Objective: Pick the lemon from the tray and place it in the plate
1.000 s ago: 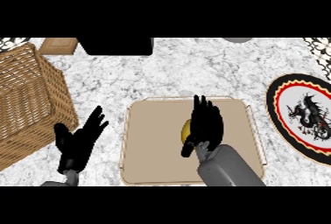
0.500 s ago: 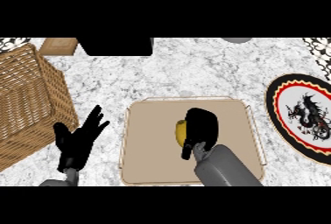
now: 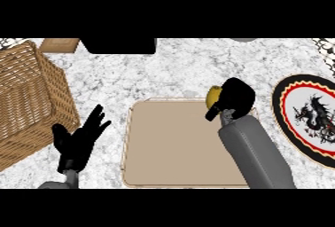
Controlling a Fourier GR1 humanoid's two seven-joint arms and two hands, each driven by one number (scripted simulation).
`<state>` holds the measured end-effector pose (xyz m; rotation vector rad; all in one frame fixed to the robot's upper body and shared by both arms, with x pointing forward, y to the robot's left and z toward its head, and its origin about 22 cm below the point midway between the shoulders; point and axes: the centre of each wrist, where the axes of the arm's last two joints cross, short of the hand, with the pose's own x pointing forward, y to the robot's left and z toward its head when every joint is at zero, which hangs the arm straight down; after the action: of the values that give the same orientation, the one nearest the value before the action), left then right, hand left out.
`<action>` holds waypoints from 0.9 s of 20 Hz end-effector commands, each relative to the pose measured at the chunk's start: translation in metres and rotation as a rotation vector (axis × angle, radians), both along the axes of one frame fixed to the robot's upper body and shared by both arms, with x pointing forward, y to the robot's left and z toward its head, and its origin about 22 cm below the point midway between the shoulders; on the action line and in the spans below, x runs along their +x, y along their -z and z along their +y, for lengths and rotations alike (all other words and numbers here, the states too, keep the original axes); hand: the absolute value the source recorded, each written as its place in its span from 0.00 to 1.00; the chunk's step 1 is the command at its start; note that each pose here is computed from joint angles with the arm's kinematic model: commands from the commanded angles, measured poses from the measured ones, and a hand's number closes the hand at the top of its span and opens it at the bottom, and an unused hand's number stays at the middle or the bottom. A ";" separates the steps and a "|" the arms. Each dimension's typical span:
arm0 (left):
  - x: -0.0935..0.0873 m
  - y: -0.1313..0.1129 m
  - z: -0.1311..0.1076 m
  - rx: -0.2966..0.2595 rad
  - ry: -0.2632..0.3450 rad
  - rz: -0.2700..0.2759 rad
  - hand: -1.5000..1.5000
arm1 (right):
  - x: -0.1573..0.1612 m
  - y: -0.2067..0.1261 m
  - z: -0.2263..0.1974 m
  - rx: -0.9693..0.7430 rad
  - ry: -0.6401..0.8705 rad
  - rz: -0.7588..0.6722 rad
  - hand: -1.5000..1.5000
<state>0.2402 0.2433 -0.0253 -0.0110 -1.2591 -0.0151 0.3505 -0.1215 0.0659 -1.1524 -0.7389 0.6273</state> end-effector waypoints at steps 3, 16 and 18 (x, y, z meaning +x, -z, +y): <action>-0.001 0.003 -0.005 0.006 0.025 0.027 0.50 | 0.046 -0.061 -0.053 -0.062 0.441 -0.342 1.00; 0.005 0.003 -0.020 0.012 0.055 0.029 0.50 | 0.069 -0.113 -0.103 -0.233 0.811 -0.775 1.00; 0.008 -0.003 -0.018 0.003 0.053 0.024 0.50 | 0.066 -0.116 -0.109 -0.228 0.845 -0.834 1.00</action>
<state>0.2481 0.2250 -0.0190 -0.0477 -1.2722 -0.0667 0.4161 -0.2256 0.1736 -1.8498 -0.8045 -0.1098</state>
